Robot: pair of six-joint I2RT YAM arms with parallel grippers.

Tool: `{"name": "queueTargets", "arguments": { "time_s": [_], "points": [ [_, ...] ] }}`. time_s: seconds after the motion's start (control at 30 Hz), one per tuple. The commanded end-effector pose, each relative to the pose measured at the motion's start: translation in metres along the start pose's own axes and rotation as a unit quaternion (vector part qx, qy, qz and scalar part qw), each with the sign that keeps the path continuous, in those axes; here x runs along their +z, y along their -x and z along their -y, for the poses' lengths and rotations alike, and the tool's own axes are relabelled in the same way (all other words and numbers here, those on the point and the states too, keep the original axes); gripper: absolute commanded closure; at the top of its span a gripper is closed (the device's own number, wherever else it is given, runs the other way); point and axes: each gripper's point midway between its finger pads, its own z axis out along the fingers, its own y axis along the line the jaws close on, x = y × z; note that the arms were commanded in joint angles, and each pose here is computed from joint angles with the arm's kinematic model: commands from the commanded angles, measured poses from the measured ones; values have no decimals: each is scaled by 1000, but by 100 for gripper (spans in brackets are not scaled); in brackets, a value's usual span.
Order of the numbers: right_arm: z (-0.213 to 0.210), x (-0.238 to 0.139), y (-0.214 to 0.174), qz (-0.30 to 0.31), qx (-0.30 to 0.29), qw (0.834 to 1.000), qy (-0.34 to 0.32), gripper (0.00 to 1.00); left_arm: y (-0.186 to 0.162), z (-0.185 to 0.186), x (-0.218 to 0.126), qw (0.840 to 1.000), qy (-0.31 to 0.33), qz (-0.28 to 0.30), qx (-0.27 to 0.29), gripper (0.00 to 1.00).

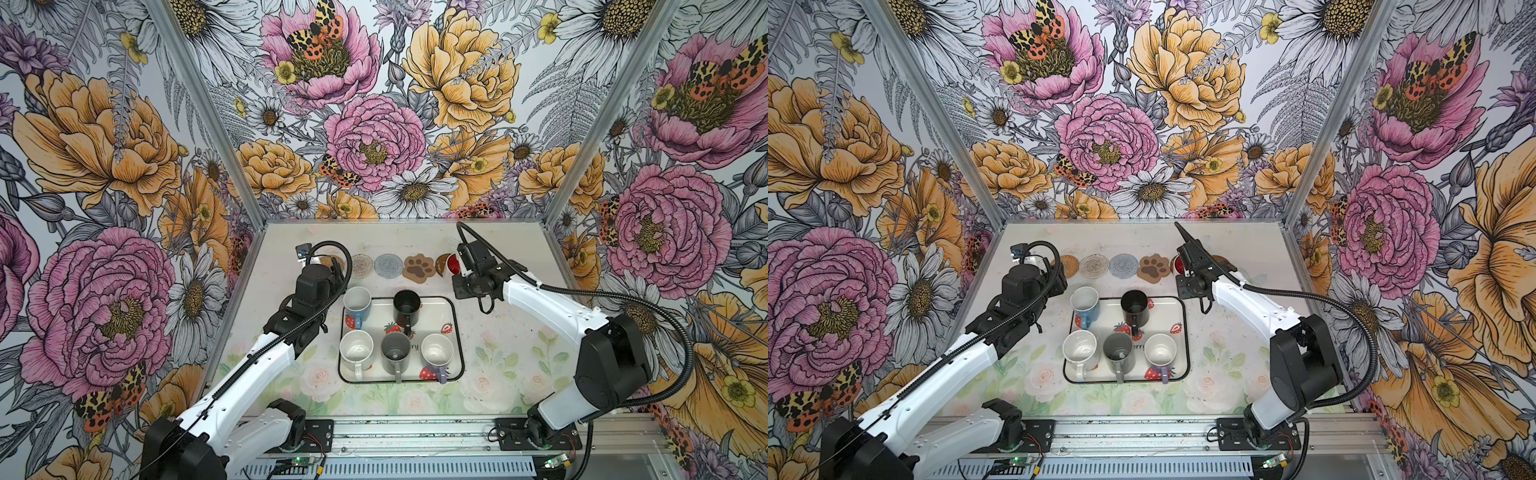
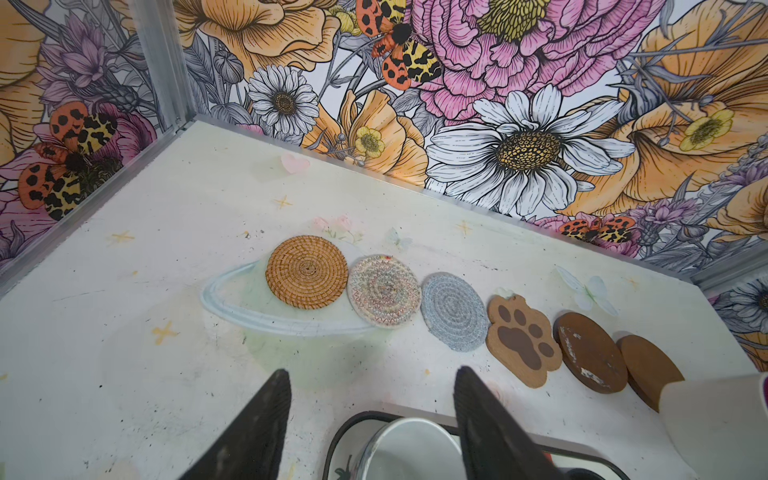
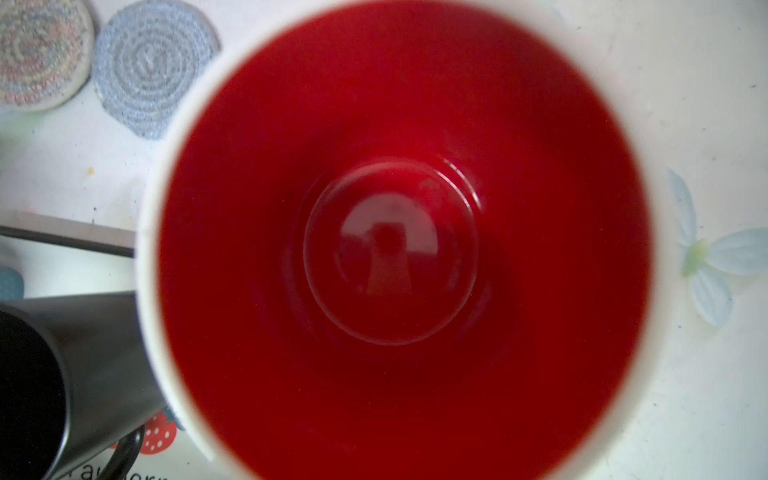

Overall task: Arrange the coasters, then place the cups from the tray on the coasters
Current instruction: 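Lift the red-inside mug with the right gripper toward the plain wooden disc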

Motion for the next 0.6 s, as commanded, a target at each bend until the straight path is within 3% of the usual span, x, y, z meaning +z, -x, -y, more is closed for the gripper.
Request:
{"name": "queueTargets", "arguments": {
  "time_s": [0.0, 0.57],
  "points": [
    [6, -12, 39, 47, 7, 999, 10, 100, 2, -2, -3, 1000, -11, 6, -10, 36],
    [80, 19, 85, 42, 82, 996, -11, 100, 2, -17, -4, 1000, -2, 9, -25, 35]
  ]
}}
